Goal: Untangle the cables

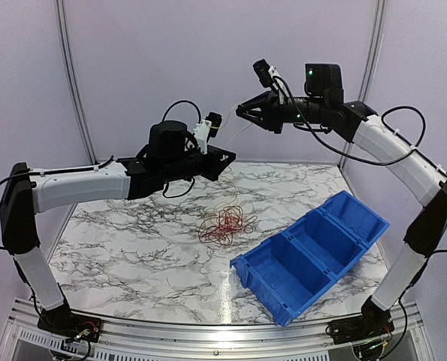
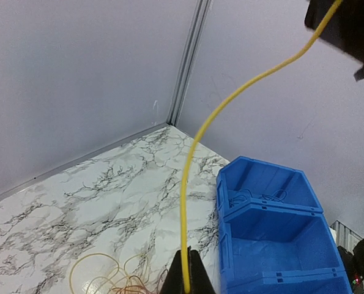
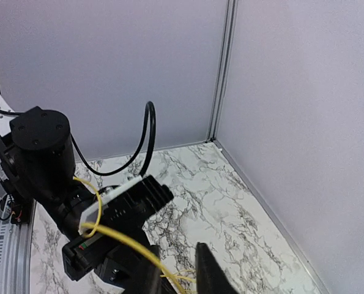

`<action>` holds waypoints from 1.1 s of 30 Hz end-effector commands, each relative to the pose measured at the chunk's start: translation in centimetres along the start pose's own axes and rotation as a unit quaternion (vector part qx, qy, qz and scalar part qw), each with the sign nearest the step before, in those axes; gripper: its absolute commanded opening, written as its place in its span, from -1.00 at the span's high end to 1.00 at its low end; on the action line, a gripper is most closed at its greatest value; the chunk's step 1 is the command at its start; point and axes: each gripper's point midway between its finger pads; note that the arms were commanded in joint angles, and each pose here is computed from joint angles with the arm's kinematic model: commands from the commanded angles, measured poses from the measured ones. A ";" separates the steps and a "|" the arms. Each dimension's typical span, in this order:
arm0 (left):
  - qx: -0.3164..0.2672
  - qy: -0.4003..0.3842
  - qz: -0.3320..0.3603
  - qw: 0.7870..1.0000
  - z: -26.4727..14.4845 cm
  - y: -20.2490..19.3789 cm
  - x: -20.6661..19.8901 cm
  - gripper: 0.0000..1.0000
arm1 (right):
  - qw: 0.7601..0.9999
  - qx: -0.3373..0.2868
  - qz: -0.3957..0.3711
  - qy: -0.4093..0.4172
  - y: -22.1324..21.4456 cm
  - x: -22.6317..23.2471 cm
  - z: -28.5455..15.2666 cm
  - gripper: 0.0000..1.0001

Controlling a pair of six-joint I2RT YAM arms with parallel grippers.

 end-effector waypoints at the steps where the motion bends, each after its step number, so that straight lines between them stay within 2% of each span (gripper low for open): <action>1: -0.070 0.007 0.010 0.997 -3.3 4.9 -1.7 1.00 | 1.000 0.018 0.006 -0.013 -3.4 -0.5 0.4 0.21; 2: -0.084 0.015 0.014 0.996 -4.2 5.8 -1.7 1.00 | 0.999 0.038 0.011 -0.027 -5.5 -0.8 0.8 0.05; 6: -0.133 0.058 0.019 0.989 -7.8 8.4 -1.1 1.00 | 0.989 0.134 -0.007 -0.061 -13.9 -0.8 2.8 -0.25; 10: -0.161 0.080 0.005 0.984 -10.9 9.3 -0.7 1.00 | 0.970 0.239 -0.009 -0.033 -21.5 0.7 5.2 -0.32; 15: -0.186 0.088 0.008 0.979 -13.5 10.5 -1.0 1.00 | 0.955 0.295 0.013 0.014 -27.2 4.0 8.1 -0.35; 19: -0.214 0.079 0.021 0.973 -15.4 13.2 -2.5 1.00 | 0.941 0.336 0.019 0.042 -30.1 5.8 10.0 -0.32; 25: -0.246 0.064 0.056 0.966 -17.2 18.5 -5.7 1.00 | 0.923 0.380 0.033 0.047 -33.3 6.1 11.2 -0.10; 29: -0.294 0.041 0.071 0.952 -20.0 24.2 -9.2 1.00 | 0.913 0.402 0.038 0.047 -35.1 6.3 11.3 0.11; 33: -0.344 0.014 0.078 0.936 -23.7 28.9 -12.3 1.00 | 0.909 0.410 0.045 0.051 -35.9 6.6 11.5 0.21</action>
Point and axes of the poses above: each gripper's point midway between its finger pads, its own z axis out along the fingers, its own x axis along the line the jaws close on, y = z × x, and after that the axes turned 14 degrees about -z, right-handed
